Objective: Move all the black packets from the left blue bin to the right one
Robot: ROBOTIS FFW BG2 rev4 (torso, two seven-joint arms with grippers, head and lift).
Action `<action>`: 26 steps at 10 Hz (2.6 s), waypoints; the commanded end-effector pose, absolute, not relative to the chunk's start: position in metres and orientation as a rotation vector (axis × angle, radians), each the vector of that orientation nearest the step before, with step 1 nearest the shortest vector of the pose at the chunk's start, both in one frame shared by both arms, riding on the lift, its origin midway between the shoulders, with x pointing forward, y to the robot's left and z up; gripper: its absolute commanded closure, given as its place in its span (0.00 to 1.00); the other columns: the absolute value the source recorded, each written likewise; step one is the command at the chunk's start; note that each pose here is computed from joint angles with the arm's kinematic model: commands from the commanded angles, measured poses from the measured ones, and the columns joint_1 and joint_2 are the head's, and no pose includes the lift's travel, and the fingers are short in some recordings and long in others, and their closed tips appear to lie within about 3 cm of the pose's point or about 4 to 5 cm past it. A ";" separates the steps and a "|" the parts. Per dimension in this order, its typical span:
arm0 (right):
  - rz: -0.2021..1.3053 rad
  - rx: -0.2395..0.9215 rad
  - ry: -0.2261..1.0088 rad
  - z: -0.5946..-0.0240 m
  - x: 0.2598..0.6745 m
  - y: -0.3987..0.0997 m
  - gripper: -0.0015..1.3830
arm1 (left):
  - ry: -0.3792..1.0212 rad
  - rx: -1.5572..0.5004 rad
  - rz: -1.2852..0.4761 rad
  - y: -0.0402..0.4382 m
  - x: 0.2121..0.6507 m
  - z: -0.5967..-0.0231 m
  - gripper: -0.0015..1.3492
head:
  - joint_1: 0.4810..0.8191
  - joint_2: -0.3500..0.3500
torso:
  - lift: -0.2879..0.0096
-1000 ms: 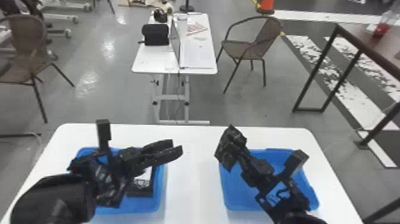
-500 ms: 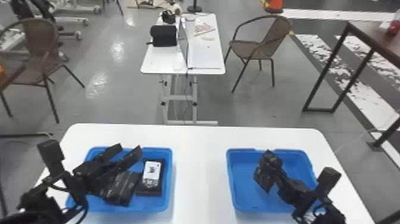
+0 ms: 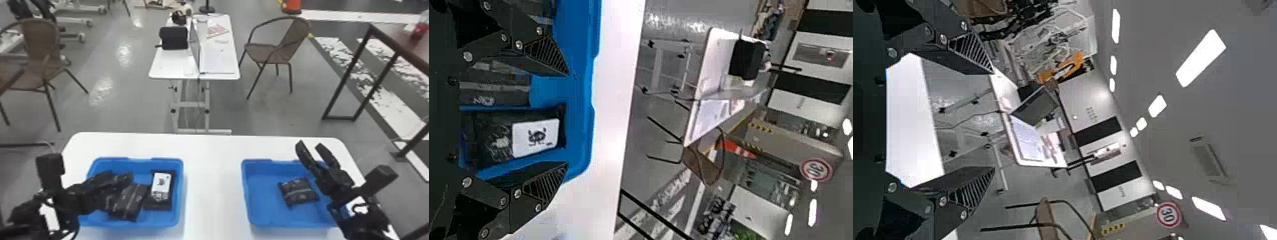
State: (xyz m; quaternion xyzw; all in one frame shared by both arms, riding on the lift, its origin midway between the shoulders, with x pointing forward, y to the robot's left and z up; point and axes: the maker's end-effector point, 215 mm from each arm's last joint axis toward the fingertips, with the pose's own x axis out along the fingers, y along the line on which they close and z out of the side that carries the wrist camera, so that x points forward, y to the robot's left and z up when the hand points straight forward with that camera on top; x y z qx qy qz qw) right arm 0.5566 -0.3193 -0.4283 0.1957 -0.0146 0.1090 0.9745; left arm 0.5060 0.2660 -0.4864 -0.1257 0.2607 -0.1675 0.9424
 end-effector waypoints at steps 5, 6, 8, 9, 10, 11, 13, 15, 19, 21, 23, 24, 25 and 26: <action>0.265 0.504 -0.117 -0.393 0.522 -0.280 0.22 | 0.969 -0.236 -0.213 0.263 0.475 -0.568 0.32 | 0.63 0.42 | 0.97; 0.271 0.508 -0.112 -0.394 0.521 -0.278 0.22 | 1.023 -0.187 -0.174 0.276 0.469 -0.572 0.32 | 0.63 0.44 | 0.97; 0.274 0.514 -0.108 -0.395 0.522 -0.276 0.22 | 1.071 -0.120 -0.138 0.289 0.467 -0.580 0.32 | 0.63 0.50 | 0.97; 0.277 0.516 -0.105 -0.396 0.521 -0.274 0.22 | 1.072 -0.130 -0.148 0.288 0.469 -0.589 0.32 | 0.63 0.52 | 0.97; 0.282 0.521 -0.106 -0.397 0.520 -0.272 0.22 | 1.074 -0.139 -0.167 0.281 0.474 -0.597 0.32 | 0.63 0.52 | 0.97; 0.283 0.526 -0.107 -0.397 0.520 -0.272 0.22 | 1.093 -0.146 -0.183 0.273 0.475 -0.604 0.32 | 0.63 0.53 | 0.97; 0.289 0.530 -0.107 -0.397 0.520 -0.271 0.22 | 1.121 -0.120 -0.157 0.281 0.476 -0.614 0.34 | 0.63 0.51 | 0.97; 0.301 0.545 -0.100 -0.399 0.521 -0.265 0.22 | 1.120 -0.087 -0.183 0.286 0.482 -0.623 0.86 | 0.63 0.52 | 0.97; 0.318 0.561 -0.102 -0.399 0.520 -0.258 0.22 | 0.953 -0.041 -0.333 0.288 0.504 -0.598 0.90 | 0.63 0.54 | 0.97; 0.345 0.566 -0.097 -0.398 0.518 -0.250 0.22 | 0.709 -0.162 -0.447 0.260 0.503 -0.554 0.90 | 0.63 0.53 | 0.97; 0.391 0.576 -0.089 -0.395 0.515 -0.233 0.22 | 0.488 -0.259 -0.631 0.211 0.499 -0.498 0.90 | 0.63 0.51 | 0.97; 0.456 0.577 -0.083 -0.390 0.517 -0.211 0.22 | 0.436 -0.266 -0.769 0.179 0.498 -0.475 0.90 | 0.63 0.47 | 0.97; 0.518 0.571 -0.083 -0.381 0.522 -0.190 0.22 | 0.427 -0.253 -0.883 0.157 0.496 -0.467 0.90 | 0.63 0.45 | 0.97; 0.562 0.556 -0.078 -0.375 0.527 -0.173 0.22 | 0.424 -0.259 -0.977 0.133 0.496 -0.461 0.90 | 0.63 0.44 | 0.97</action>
